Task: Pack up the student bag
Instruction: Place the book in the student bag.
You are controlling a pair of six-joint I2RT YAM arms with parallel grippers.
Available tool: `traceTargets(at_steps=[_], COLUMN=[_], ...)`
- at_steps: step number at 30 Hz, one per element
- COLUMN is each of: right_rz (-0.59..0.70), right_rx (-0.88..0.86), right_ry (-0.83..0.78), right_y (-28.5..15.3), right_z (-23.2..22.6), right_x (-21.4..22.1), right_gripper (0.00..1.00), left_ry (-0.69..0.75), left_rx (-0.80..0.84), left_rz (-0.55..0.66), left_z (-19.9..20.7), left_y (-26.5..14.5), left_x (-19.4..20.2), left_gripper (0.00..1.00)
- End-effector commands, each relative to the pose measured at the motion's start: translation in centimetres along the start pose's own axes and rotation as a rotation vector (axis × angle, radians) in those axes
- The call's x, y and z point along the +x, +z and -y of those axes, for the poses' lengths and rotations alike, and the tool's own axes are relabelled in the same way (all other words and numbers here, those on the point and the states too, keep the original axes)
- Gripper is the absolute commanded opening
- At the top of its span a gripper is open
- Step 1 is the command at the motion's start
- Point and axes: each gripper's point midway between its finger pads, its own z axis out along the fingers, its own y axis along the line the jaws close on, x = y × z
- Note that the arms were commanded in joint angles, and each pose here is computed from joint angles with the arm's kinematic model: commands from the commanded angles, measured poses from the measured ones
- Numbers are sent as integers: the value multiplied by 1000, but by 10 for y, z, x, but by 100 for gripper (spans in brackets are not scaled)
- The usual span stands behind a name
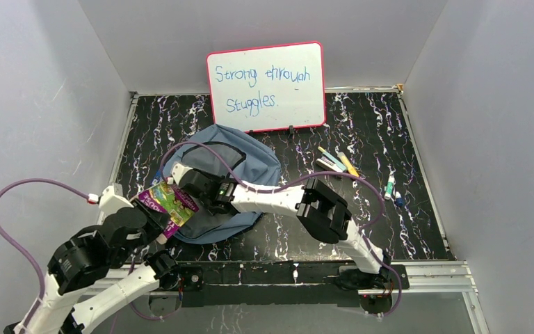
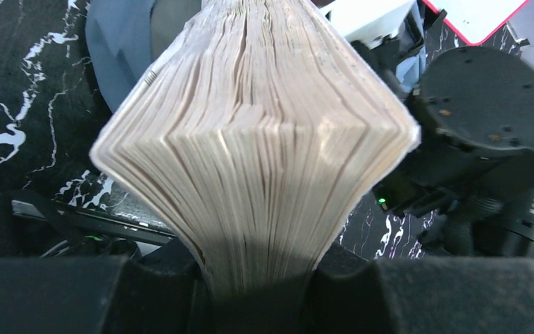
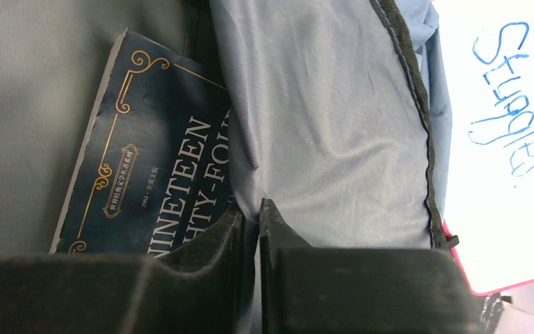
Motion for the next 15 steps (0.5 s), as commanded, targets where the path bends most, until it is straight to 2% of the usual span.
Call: traceTargets(at_steps=[1, 5, 15], right_rz=[151, 161, 210], right_rx=[21, -10, -133], right_ry=[183, 274, 428], right_y=[-38, -44, -60], right_z=[44, 58, 80], right_x=[-58, -62, -69], right_gripper=[14, 0, 0], left_ry=[-80, -99, -177], left_rx=[85, 119, 188], left_rz=[36, 46, 97], left_z=[25, 33, 44], left_y=[11, 18, 41], left_x=[-3, 0, 7], left_gripper=[0, 0, 0])
